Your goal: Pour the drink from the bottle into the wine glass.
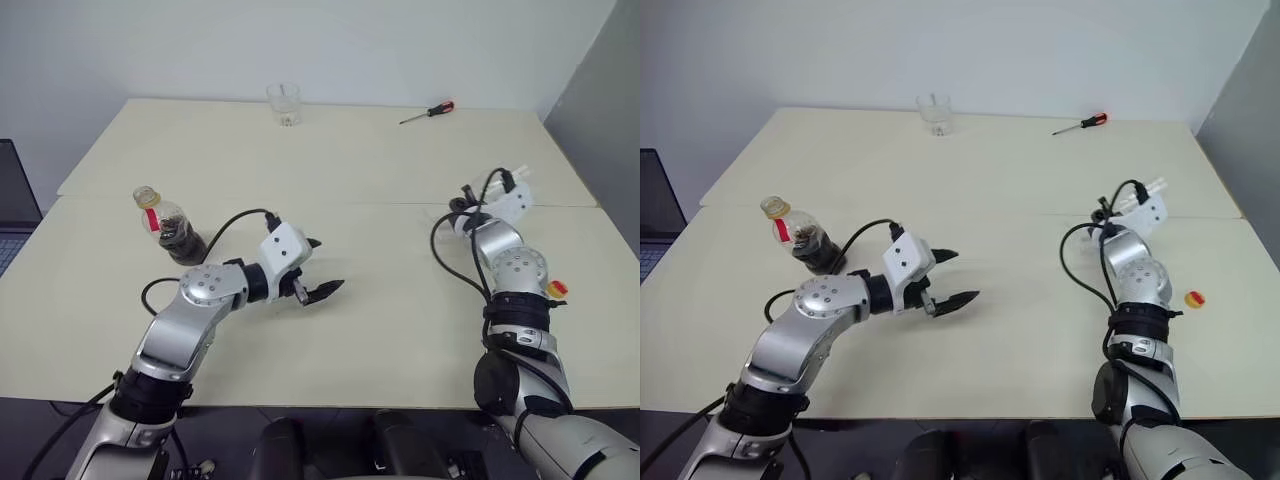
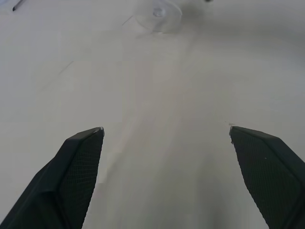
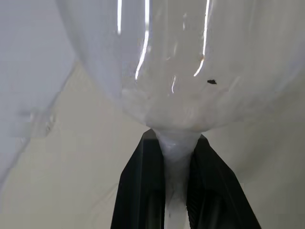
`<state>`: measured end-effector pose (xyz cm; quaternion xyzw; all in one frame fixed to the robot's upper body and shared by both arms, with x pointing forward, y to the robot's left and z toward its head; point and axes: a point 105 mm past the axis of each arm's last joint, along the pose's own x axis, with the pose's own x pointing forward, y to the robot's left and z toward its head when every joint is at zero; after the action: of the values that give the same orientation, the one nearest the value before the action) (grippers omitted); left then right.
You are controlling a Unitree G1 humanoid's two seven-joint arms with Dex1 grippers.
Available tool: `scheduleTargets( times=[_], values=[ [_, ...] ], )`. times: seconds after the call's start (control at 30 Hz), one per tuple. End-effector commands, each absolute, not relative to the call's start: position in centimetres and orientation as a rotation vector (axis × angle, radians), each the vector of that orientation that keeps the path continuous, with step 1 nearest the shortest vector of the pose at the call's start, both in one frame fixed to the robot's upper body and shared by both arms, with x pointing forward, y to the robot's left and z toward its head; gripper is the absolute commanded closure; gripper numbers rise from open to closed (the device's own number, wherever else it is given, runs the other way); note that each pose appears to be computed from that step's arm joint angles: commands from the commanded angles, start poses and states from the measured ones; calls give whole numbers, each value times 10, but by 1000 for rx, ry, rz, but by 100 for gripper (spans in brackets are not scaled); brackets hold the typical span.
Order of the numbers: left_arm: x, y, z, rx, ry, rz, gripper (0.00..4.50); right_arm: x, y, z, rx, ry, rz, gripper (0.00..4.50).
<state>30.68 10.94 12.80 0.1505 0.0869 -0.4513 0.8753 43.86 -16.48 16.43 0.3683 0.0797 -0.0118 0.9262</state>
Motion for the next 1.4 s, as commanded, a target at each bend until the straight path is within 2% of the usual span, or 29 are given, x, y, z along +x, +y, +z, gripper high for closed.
scheduleTargets(
  times=[0.03, 0.13, 0.27, 0.47, 0.63, 0.73, 0.83, 1.4],
  values=[
    [290, 120, 131, 165, 206, -942, 0, 431, -107, 218, 482, -11, 259, 427],
    [271, 132, 126, 123, 270, -944, 0, 417, -61, 216, 263, -72, 446, 427],
    [262, 161, 124, 155, 303, -833, 0, 394, -15, 204, 117, -99, 648, 427],
    [257, 191, 132, 232, 231, -694, 0, 390, 11, 184, 38, -97, 716, 427],
    [253, 181, 132, 208, 230, -705, 0, 401, 15, 169, 94, 1, 696, 427],
    [255, 173, 136, 205, 218, -719, 0, 402, 16, 139, -48, 105, 692, 427],
    [257, 172, 137, 208, 218, -719, 0, 394, 20, 125, -67, 180, 740, 427],
    [271, 169, 138, 242, 223, -773, 0, 363, -2, 102, -187, 160, 829, 427]
  ],
)
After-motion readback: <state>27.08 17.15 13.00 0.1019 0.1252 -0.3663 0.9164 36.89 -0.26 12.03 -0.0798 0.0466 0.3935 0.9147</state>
